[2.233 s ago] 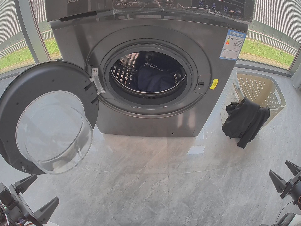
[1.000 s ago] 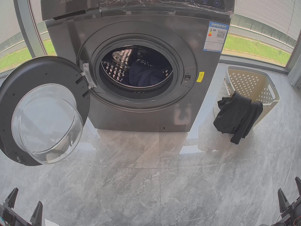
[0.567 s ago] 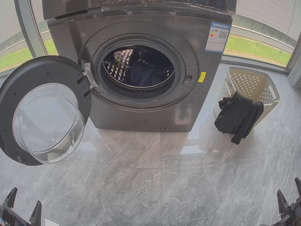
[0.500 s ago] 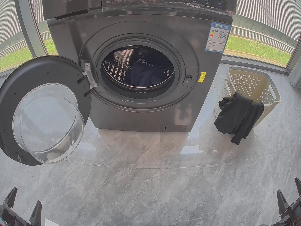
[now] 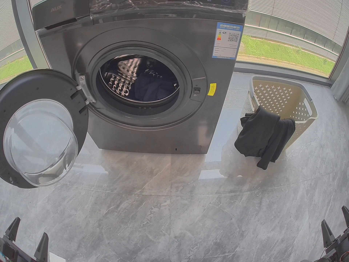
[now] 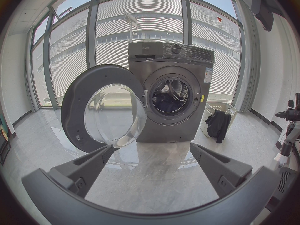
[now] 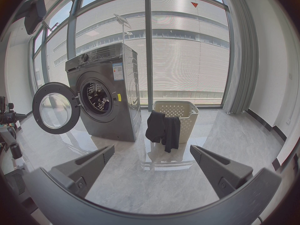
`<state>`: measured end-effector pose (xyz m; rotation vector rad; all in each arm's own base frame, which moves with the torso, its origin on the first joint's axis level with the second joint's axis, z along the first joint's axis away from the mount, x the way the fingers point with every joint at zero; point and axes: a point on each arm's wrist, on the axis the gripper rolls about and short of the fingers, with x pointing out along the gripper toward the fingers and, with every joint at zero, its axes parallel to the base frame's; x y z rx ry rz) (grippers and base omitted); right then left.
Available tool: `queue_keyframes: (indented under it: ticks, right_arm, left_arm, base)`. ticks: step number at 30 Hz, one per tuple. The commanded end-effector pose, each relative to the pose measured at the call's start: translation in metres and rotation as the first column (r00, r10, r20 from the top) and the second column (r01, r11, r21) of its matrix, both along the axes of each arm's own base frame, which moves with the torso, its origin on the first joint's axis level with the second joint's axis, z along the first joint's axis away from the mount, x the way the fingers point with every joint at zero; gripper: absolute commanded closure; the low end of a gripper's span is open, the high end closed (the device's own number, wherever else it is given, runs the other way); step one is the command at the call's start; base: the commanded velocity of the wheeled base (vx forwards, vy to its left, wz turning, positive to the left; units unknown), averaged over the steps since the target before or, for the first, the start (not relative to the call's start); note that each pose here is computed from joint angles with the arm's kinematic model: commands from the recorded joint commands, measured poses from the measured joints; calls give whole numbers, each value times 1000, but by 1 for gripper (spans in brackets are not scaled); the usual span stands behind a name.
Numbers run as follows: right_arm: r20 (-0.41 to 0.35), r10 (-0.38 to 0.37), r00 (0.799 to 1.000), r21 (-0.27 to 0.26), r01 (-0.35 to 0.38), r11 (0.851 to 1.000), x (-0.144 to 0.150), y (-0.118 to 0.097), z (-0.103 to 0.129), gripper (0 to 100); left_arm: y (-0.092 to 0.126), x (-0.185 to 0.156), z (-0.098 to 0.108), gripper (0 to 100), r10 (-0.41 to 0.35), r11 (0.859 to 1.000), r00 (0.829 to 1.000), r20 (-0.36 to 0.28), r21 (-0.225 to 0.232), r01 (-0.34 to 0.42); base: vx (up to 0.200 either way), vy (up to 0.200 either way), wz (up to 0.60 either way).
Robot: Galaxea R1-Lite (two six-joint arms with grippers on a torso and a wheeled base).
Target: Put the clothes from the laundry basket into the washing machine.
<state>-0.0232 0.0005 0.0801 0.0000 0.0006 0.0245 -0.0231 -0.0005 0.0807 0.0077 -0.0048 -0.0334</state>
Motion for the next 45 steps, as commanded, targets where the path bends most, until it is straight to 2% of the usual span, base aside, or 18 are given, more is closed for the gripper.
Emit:
queue_keyframes:
  ticks: [1, 21, 30, 45]
  right_arm:
    - [-4, 2, 1000, 0, -2, 1000, 0, 0, -5, 0]
    - [-2, 2, 1000, 2, -2, 1000, 0, 0, -4, 0]
    - [-2, 2, 1000, 2, -2, 1000, 0, 0, -4, 0]
    - [-4, 2, 1000, 2, -2, 1000, 0, 0, -5, 0]
  left_arm:
    - [0, 0, -5, 0, 0, 1000, 1000, -5, -1, 0]
    - [0, 0, -5, 0, 1, 1000, 1000, -7, -14, -1]
    - [0, 0, -5, 0, 1, 1000, 1000, -7, -14, -1]
    - [0, 0, -5, 0, 1, 1000, 1000, -7, -14, -1]
  base:
    - [0, -200, 0]
    - [0, -200, 0]
    - [0, 0, 0]
    - [0, -200, 0]
